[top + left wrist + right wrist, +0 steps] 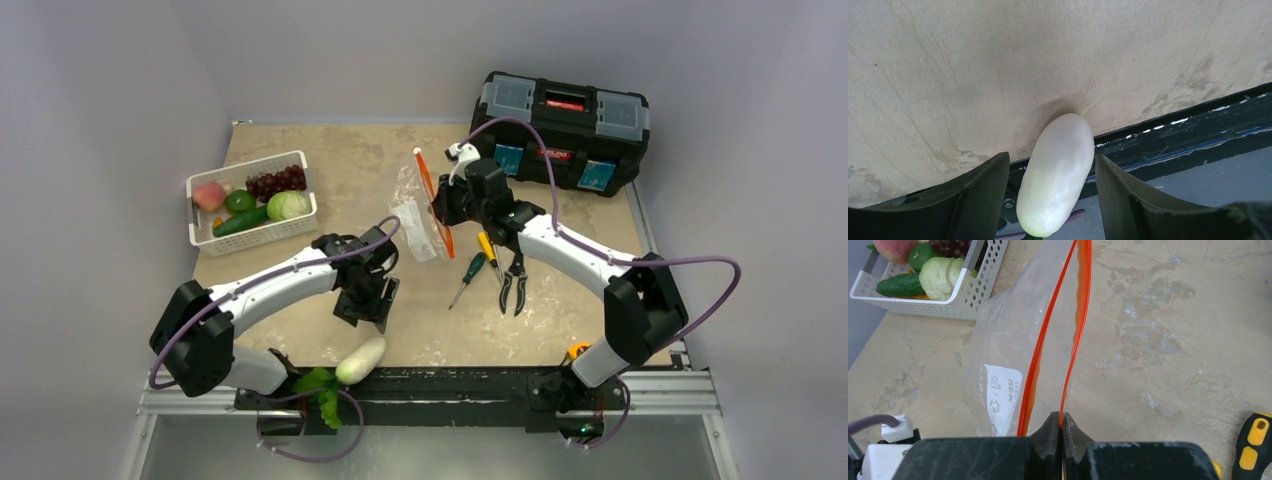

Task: Place the food in the zip-top bag and seal the zipper
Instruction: Pick up the fake vegetable at the center of the board.

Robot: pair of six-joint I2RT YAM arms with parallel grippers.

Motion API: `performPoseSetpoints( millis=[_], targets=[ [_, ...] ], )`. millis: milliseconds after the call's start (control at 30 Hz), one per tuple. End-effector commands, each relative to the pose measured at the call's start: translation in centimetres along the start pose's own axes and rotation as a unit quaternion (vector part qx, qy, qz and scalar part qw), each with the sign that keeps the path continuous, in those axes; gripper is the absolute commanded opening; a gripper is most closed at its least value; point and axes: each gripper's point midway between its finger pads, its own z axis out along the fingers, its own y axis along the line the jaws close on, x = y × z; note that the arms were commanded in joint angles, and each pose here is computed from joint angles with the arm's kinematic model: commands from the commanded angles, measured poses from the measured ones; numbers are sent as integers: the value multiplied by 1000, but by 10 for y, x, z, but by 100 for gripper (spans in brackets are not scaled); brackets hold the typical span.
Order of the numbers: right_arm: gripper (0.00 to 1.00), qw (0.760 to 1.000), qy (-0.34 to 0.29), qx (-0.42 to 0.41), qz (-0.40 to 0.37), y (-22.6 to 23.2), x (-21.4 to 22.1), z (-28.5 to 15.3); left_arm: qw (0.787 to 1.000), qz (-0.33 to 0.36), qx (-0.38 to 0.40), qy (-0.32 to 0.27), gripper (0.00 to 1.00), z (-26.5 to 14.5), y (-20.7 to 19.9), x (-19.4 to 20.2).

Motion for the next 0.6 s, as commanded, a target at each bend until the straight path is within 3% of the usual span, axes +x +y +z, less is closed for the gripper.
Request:
performPoseSetpoints(
  millis=[0, 333, 467, 567],
  targets=[
    [0, 999, -28, -24, -11, 9, -13, -3, 999, 16, -12, 33, 63, 16, 1, 23],
    [0, 999, -28, -37, -13, 13, -12, -4, 996, 35, 19, 86, 66, 36, -11, 49],
    [0, 999, -32, -38, -13, 14, -13, -6, 995, 36, 20, 96, 61, 43, -13, 53],
    [0, 999, -35, -35, -16, 13, -17, -9, 994, 40, 29, 95, 49, 46, -18, 51]
  ],
)
